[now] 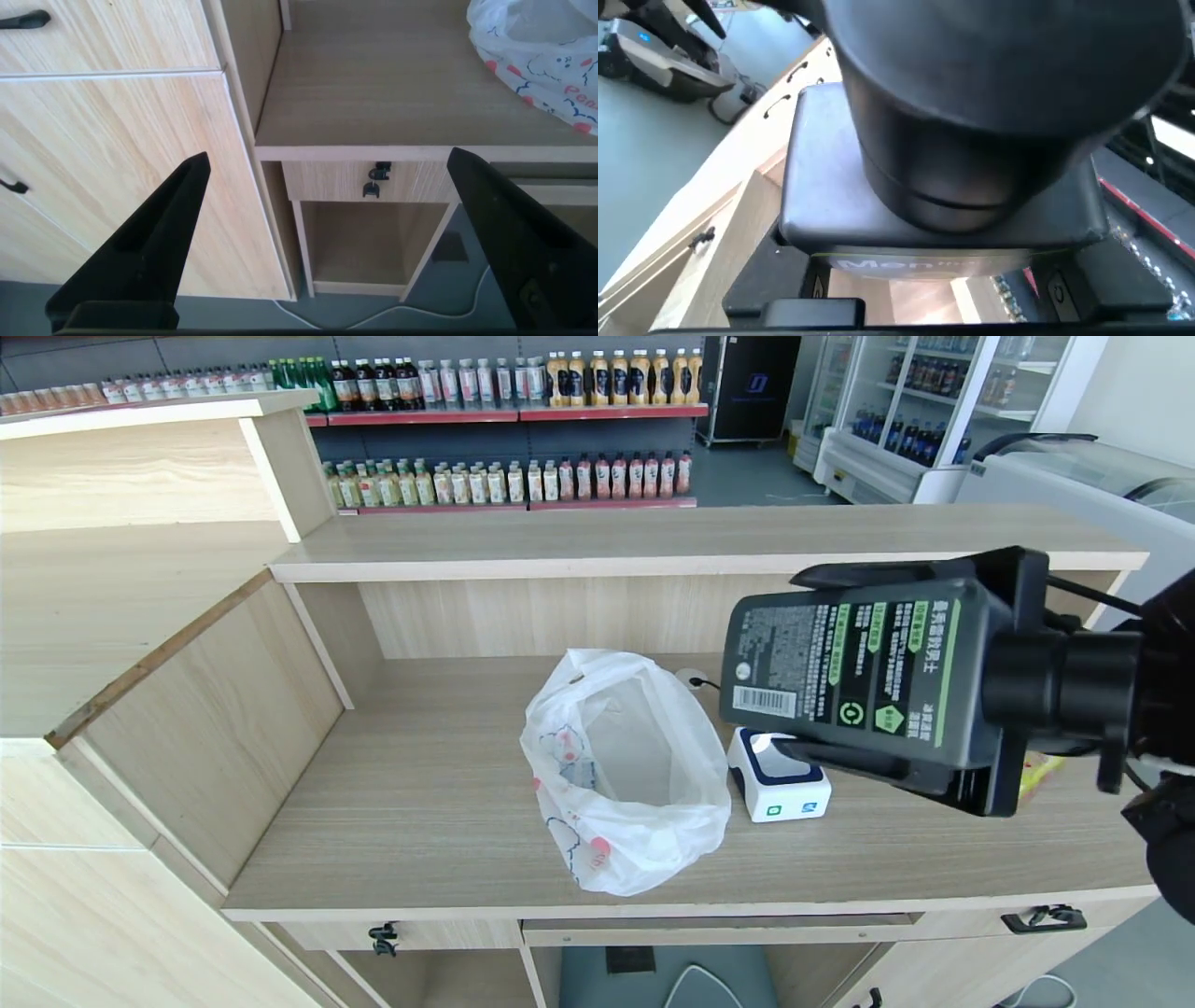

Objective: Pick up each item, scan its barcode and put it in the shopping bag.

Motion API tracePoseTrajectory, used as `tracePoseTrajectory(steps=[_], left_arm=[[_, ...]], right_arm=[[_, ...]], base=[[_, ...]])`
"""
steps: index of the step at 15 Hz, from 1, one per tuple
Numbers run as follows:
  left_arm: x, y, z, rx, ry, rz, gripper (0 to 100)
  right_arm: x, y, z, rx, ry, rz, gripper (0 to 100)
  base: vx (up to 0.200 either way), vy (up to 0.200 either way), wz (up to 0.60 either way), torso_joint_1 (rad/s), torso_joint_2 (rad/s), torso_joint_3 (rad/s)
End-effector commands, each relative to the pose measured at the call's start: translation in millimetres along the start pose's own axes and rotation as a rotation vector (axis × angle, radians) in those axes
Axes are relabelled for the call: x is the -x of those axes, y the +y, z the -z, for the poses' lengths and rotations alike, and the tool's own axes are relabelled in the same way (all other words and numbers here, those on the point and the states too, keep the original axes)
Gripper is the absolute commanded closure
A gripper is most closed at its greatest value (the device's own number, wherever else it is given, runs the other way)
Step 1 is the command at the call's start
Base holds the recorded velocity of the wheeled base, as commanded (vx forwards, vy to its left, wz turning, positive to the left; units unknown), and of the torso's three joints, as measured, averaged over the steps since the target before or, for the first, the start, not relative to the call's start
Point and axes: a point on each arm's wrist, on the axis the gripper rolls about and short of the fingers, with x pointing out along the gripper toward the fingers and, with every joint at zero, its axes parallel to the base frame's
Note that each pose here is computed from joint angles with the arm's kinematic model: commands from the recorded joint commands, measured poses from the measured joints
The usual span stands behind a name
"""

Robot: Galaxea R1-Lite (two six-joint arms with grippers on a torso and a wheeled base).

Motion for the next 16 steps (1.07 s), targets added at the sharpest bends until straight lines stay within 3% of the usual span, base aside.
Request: tracePoseTrajectory(steps=[1,3,10,12,16], left_arm=[[0,0.0,0.1,-0.001,0.0,-0.001,0],[0,0.0,0.1,-0.001,0.0,-0.001,0],[0,0.0,0.1,0.001,0.0,-0.001,0],[0,0.0,0.0,-0.001,0.0,-0.002,0],[0,0.0,0.1,0.001,0.0,-0.001,0]], right_arm=[[-20,13,7,-0.036,-0.061,-0.045,100],[-35,20,5,-0.061,-0.104,-0.067,100],[-61,19,6,-0.163,-0.075,-0.055,100],[-96,35,7,-0.196,-0.136,-0.088,100],[-116,34,11,-0.178,-0.161,-0.078,100]], base=[[0.0,0.0,0.0,0.0,0.0,0.0],[0.0,0.0,0.0,0.0,0.0,0.0],[0.0,0.0,0.0,0.0,0.0,0.0],[0.0,0.0,0.0,0.0,0.0,0.0],[0.0,0.0,0.0,0.0,0.0,0.0]])
